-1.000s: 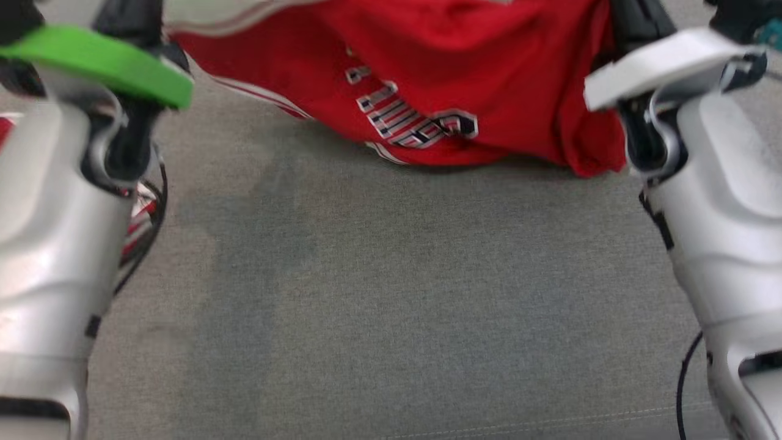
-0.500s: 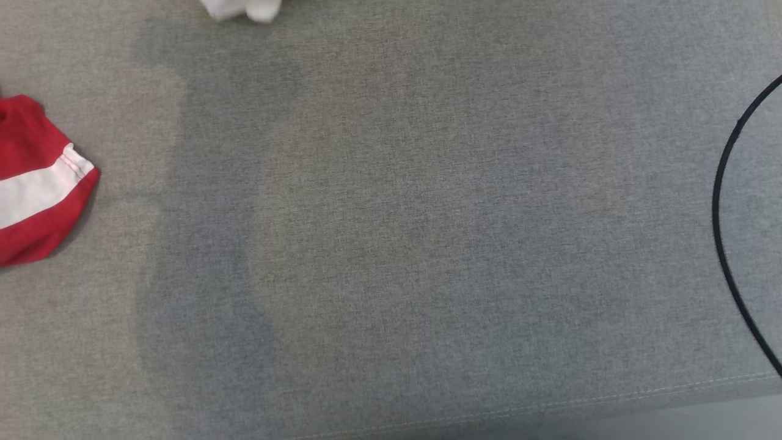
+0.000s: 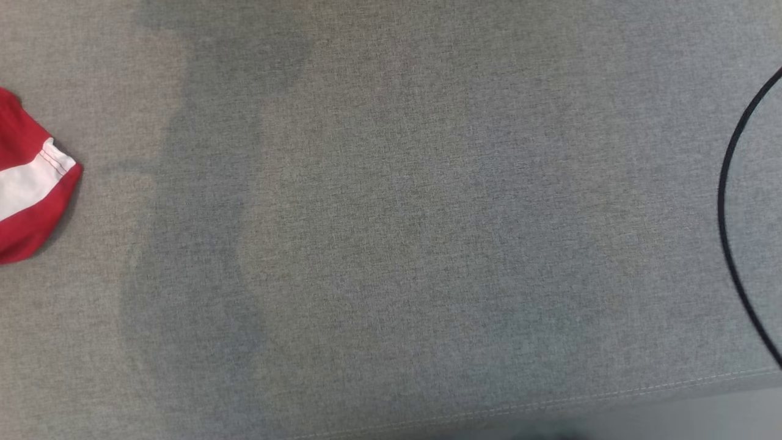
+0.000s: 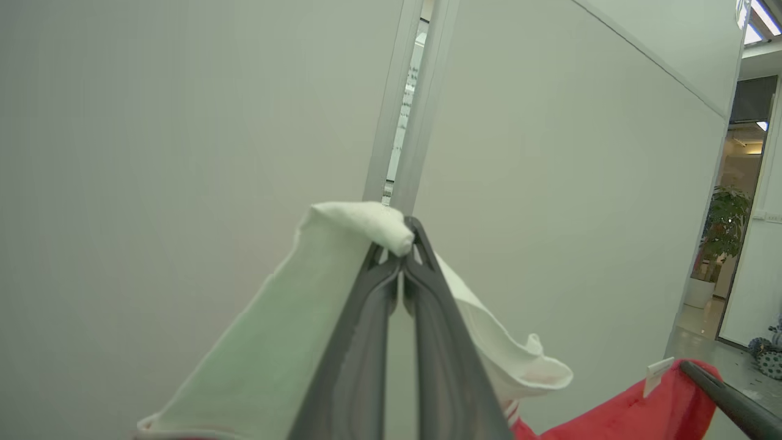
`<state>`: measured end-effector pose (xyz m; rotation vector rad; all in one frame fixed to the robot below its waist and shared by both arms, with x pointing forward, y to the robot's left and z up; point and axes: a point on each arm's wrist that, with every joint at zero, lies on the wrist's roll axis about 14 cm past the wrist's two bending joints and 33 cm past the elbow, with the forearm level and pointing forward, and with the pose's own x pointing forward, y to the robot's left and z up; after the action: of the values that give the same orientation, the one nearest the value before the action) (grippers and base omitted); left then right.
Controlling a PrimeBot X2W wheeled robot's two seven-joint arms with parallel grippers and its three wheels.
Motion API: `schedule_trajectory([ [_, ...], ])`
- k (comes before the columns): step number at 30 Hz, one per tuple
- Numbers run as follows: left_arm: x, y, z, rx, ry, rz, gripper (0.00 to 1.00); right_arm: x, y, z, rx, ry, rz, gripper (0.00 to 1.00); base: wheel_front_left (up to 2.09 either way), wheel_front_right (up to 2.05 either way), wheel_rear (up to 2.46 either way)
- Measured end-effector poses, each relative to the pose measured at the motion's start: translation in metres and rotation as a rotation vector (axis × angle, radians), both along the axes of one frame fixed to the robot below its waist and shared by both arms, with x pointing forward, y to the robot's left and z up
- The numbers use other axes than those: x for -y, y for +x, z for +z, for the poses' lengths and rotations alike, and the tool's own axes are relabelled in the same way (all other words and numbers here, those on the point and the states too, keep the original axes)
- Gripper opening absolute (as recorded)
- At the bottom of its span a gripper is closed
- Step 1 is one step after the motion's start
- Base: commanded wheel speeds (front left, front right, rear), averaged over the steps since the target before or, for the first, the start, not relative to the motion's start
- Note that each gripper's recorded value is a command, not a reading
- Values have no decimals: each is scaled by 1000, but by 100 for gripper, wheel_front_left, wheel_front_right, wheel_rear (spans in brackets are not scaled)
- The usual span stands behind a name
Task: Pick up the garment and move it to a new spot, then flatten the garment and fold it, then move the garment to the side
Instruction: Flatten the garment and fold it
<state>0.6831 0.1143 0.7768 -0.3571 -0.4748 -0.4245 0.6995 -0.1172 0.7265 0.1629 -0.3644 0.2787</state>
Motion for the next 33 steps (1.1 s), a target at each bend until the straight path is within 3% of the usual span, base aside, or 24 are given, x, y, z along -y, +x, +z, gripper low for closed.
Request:
schedule_trajectory([
  [5, 1, -13, -62, -81, 41, -27, 0, -19, -19, -60, -85, -7, 76, 0, 0, 0, 0],
  [10, -5, -54, -116, -161, 56, -57, 0, -24, -66, -123, -202, 11, 152, 0, 0, 0, 0],
  [14, -22, -95, -147, -213, -23, -33, 0, -14, -112, -161, -288, 43, 180, 0, 0, 0, 0],
  [27, -30, -248, -249, -457, -162, 87, 0, 17, -256, -252, -526, 114, 171, 0, 0, 0, 0],
  [33, -31, -300, -280, -553, -153, 118, 0, 37, -303, -271, -573, 125, 112, 0, 0, 0, 0],
])
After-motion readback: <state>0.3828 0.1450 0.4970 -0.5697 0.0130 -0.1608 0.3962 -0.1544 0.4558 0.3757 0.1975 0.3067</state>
